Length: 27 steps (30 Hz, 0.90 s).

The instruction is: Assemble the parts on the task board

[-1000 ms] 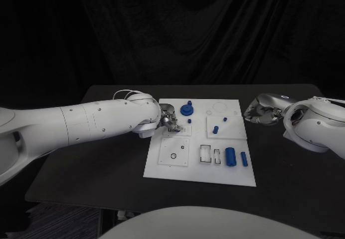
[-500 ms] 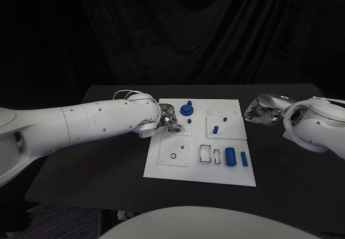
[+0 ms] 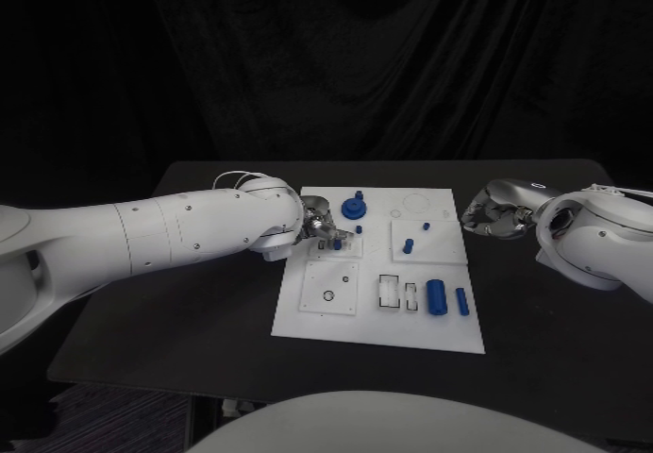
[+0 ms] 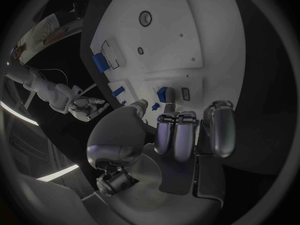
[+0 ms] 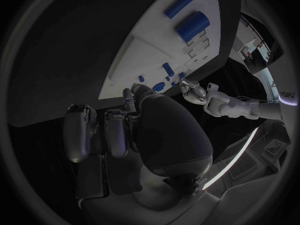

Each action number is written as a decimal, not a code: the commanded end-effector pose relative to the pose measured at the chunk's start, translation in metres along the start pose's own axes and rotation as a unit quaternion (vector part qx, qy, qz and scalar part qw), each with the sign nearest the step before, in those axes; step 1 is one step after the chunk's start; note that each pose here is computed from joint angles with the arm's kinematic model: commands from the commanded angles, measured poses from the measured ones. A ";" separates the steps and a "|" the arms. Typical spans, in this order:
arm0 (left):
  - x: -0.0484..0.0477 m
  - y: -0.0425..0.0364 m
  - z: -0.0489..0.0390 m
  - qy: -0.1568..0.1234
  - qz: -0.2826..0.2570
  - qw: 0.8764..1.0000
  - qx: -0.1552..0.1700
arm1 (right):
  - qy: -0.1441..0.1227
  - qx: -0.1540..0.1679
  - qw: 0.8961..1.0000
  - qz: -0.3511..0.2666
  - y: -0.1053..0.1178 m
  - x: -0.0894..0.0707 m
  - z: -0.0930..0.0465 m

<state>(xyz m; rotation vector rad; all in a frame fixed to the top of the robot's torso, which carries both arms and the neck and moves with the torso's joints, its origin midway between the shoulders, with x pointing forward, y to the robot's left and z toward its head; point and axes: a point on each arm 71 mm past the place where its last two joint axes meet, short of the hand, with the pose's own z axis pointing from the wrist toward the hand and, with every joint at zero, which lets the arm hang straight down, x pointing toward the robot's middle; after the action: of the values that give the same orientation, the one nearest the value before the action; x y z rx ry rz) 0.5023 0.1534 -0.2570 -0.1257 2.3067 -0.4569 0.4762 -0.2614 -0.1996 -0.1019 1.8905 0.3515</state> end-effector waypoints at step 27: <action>-0.0328 0.0116 -0.0283 -0.130 -0.034 0.989 0.058 | -0.011 0.008 1.000 0.007 -0.007 -0.001 -0.006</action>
<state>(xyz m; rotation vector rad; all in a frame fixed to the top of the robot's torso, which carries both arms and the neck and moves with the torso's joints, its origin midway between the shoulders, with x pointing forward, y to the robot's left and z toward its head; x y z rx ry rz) 0.5024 0.1839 -0.2322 -0.2140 2.1085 -0.5124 0.4732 -0.2692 -0.1991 -0.0847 1.8908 0.3455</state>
